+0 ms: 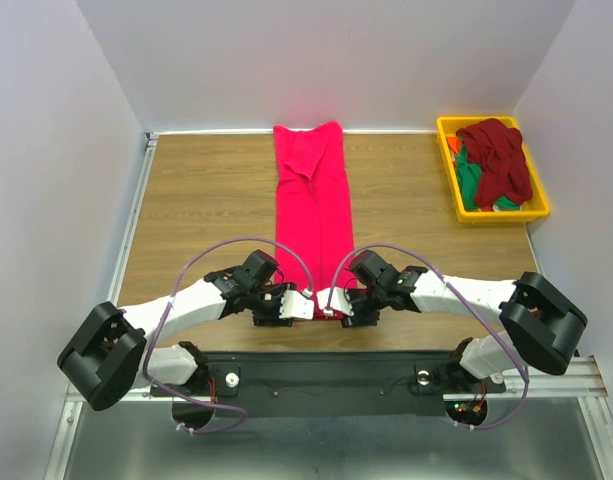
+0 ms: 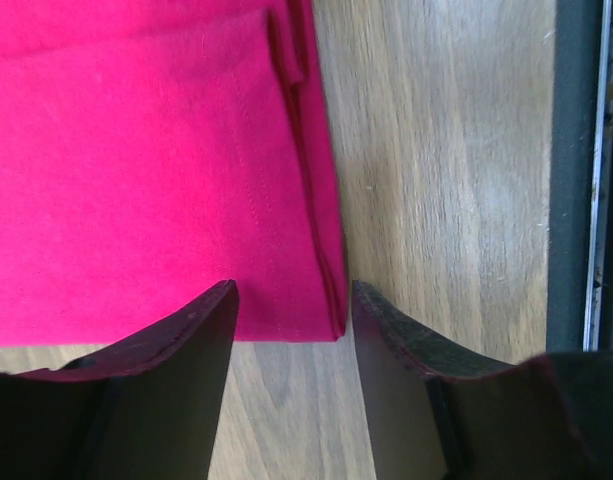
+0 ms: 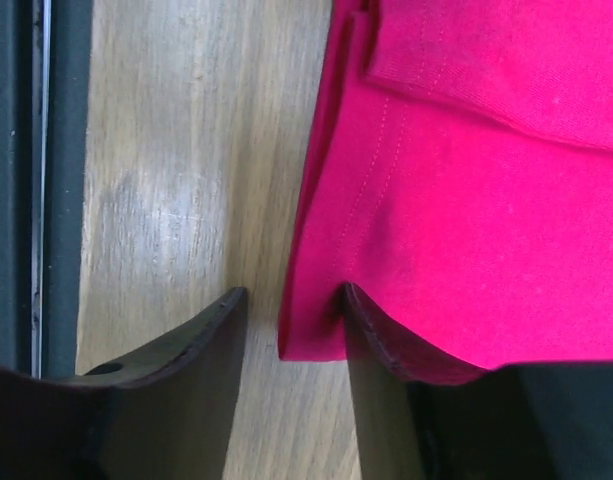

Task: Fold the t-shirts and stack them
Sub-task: Fold the tshirt

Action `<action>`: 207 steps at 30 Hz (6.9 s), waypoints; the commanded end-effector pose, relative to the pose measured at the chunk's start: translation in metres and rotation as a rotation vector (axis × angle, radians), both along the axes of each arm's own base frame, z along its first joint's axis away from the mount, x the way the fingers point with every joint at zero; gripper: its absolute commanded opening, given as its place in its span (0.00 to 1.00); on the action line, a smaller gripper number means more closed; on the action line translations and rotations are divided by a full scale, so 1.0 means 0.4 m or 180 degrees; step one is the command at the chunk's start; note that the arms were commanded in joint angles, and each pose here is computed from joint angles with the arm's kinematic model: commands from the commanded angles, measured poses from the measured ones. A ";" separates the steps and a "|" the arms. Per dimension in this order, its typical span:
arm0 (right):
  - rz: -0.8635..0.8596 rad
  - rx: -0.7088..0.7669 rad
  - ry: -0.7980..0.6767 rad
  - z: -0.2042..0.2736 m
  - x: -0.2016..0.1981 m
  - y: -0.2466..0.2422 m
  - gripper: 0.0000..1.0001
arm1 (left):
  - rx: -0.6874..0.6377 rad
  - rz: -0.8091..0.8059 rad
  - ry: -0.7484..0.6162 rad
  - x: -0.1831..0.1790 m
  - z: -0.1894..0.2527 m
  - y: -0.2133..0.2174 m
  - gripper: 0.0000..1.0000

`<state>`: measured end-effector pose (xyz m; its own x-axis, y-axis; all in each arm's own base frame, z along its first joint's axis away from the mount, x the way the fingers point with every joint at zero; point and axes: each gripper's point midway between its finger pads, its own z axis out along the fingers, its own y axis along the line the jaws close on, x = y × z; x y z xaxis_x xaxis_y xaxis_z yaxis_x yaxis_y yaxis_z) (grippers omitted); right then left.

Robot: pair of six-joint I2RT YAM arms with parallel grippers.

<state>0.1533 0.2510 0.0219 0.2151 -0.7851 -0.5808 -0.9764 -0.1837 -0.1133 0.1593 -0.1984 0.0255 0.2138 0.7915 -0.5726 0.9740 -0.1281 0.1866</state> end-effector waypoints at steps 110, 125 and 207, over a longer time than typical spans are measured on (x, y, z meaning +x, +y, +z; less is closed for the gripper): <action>-0.0367 0.0268 -0.0255 0.082 0.412 0.064 0.46 | -0.0232 0.0385 0.0140 0.387 0.080 0.048 0.62; -0.0489 -0.0102 -0.0383 -0.056 0.421 0.019 0.25 | 0.0148 0.0353 0.0178 0.375 -0.022 0.060 0.42; -0.0586 0.0205 0.0365 0.229 0.596 -0.031 0.26 | -0.0178 0.0295 0.0922 0.503 0.226 0.055 0.23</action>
<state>0.3665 0.2422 0.1074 0.0160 -0.7630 -0.6463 -0.9987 -0.0440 0.0273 0.3457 -0.1877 0.1155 0.0157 0.7583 -0.6517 0.9942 -0.0813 -0.0707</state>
